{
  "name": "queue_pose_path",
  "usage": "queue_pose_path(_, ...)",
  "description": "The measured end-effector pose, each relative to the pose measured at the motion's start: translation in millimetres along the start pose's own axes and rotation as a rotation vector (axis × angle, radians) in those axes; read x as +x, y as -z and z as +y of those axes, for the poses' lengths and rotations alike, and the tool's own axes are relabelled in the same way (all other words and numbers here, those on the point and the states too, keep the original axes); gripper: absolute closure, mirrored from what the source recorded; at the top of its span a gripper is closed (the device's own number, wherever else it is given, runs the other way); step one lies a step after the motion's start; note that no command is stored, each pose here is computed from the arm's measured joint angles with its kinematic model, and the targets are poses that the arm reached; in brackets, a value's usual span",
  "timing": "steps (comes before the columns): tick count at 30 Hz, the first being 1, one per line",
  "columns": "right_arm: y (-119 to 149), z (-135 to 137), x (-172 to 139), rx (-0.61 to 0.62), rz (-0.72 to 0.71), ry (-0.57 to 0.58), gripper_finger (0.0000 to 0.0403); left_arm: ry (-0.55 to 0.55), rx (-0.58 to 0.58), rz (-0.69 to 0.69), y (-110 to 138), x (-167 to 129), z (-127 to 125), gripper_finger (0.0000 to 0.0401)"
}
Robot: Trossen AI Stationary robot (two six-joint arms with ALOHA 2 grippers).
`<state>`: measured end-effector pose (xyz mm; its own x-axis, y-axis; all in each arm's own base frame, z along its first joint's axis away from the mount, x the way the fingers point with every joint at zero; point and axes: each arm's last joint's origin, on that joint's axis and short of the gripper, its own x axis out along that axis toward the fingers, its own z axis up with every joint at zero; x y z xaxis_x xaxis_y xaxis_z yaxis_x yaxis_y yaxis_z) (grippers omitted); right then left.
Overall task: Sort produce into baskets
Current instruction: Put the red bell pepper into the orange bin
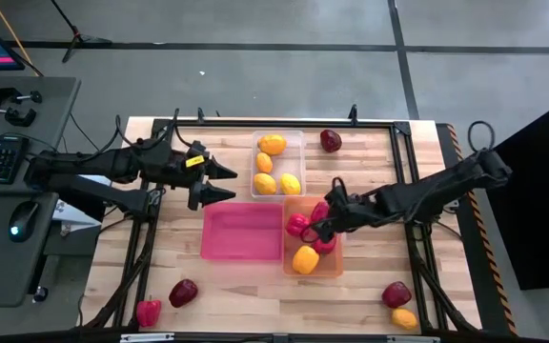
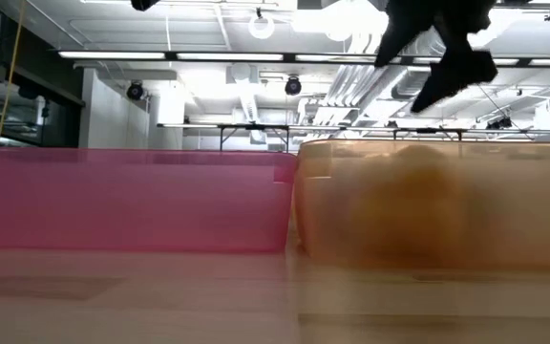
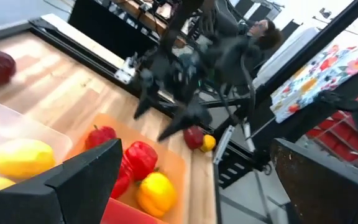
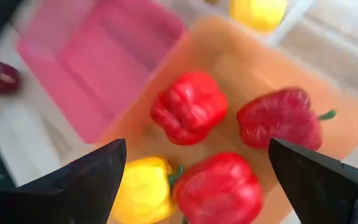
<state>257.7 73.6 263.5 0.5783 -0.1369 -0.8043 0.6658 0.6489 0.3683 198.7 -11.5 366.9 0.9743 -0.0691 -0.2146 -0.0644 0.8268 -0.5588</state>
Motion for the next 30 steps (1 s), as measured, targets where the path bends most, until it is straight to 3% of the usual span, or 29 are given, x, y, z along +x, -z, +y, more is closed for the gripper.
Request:
queue_pose_path(8, -12, -11, -35, -0.025, -0.157, -0.025, 0.0022, 0.036, -0.070, 0.112, 17, 12, -10, 0.0006)
queue_pose_path(10, -12, -12, -37, -0.070, -0.159, -0.026, 0.0022, 0.035, -0.120, 0.229, 29, 16, -13, 0.0006)
queue_pose_path(13, -12, -12, -37, -0.112, -0.160, -0.023, 0.0022, -0.029, -0.234, 0.508, 61, 20, -16, 0.0006)
queue_pose_path(17, -11, -13, -34, -0.114, -0.176, -0.006, 0.0022, -0.203, -0.333, 0.924, 113, 14, -26, 0.0006)
queue_pose_path(21, -11, -16, -32, -0.118, -0.201, 0.027, 0.0022, -0.552, -0.443, 1.288, 160, -5, -35, 0.0006)
queue_pose_path(25, -11, -16, -30, -0.143, -0.218, 0.050, 0.0022, -0.710, -0.491, 1.402, 198, -12, -56, 0.0006)
queue_pose_path(30, -12, -17, -28, -0.149, -0.225, 0.064, 0.0022, -0.756, -0.565, 1.523, 240, -5, -76, 0.0006)
